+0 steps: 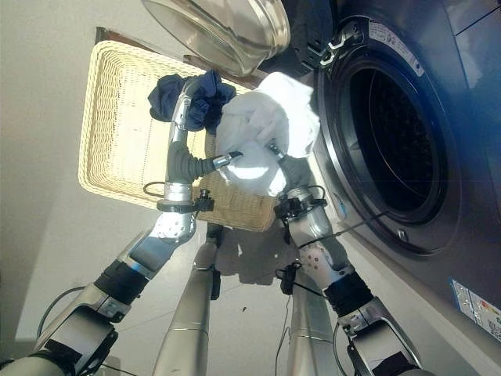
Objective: Put the clothes into the washing machine.
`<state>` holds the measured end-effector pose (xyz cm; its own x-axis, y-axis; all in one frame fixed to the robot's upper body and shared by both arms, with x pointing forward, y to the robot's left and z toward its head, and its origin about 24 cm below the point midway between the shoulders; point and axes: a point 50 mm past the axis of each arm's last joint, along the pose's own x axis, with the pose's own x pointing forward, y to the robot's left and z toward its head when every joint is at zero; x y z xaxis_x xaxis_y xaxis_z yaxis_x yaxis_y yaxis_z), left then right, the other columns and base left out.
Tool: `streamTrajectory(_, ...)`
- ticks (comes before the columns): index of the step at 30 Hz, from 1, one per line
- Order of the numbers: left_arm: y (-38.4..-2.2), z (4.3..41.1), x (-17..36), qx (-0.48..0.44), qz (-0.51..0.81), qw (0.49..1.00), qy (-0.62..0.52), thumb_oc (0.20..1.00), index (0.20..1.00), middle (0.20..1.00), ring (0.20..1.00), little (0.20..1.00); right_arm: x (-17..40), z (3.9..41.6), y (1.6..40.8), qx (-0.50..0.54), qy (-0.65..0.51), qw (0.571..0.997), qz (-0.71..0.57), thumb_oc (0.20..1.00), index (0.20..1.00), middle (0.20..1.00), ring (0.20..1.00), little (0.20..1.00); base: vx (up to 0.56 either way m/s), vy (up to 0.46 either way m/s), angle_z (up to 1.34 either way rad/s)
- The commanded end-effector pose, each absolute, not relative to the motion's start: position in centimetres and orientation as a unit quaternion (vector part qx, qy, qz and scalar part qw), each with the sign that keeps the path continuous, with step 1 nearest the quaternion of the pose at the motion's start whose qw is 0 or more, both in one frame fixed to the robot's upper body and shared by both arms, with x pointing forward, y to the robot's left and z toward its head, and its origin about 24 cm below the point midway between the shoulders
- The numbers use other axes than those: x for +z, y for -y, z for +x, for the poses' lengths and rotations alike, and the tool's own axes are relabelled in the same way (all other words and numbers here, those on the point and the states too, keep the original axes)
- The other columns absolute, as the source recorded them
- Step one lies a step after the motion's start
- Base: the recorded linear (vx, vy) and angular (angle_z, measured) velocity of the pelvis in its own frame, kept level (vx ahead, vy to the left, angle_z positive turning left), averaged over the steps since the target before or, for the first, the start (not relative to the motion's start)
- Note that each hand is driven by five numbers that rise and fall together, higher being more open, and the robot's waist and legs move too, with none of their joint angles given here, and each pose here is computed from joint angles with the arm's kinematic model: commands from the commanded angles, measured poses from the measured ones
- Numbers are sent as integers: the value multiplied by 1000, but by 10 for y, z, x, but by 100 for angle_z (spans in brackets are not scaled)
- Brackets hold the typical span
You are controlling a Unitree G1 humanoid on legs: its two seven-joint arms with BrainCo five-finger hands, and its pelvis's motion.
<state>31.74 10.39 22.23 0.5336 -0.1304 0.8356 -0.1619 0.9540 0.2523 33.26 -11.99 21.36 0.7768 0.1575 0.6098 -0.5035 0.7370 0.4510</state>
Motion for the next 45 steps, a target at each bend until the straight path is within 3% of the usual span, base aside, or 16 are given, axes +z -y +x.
streamTrajectory(1,-104,301,246,-8,71,839,539,1000,1000,1000,1000,1000,254,305,124,238,395,820,340,200,200,200,200,200,0,0,0)
streamTrajectory(9,-120,307,241,23,40,853,519,1000,1000,1000,1000,1000,263,298,148,220,448,781,376,200,200,200,200,200,0,0,0)
streamTrajectory(14,-131,313,237,71,43,855,512,1000,1000,1000,1000,1000,259,305,164,183,441,780,405,200,200,200,200,200,0,0,0)
streamTrajectory(26,-160,356,228,197,144,862,445,1000,1000,1000,1000,1000,202,369,219,9,245,891,381,200,200,200,200,200,3,7,-2)
streamTrajectory(32,-164,367,229,213,173,864,423,1000,1000,1000,1000,1000,199,382,242,-72,204,906,364,200,200,200,200,200,10,7,-3)
streamTrajectory(37,-181,375,225,231,227,862,390,1000,1000,1000,1000,1000,239,376,304,-216,253,851,407,200,200,200,200,200,5,-17,0)
streamTrajectory(38,-190,375,219,243,258,856,377,1000,1000,1000,1000,1000,263,363,320,-268,312,820,398,200,200,200,200,200,8,-45,1)
streamTrajectory(39,-191,374,218,245,262,854,376,1000,1000,1000,1000,1000,267,361,322,-276,323,814,396,200,200,200,200,200,2,-43,-2)
streamTrajectory(41,-207,372,208,266,315,838,358,1000,1000,1000,1000,1000,306,335,339,-334,413,759,377,200,200,200,200,200,-2,-9,-4)
streamTrajectory(45,-230,374,211,296,374,812,336,1000,1000,1000,1000,1000,340,312,342,-391,465,719,337,200,200,200,200,200,-3,34,-6)
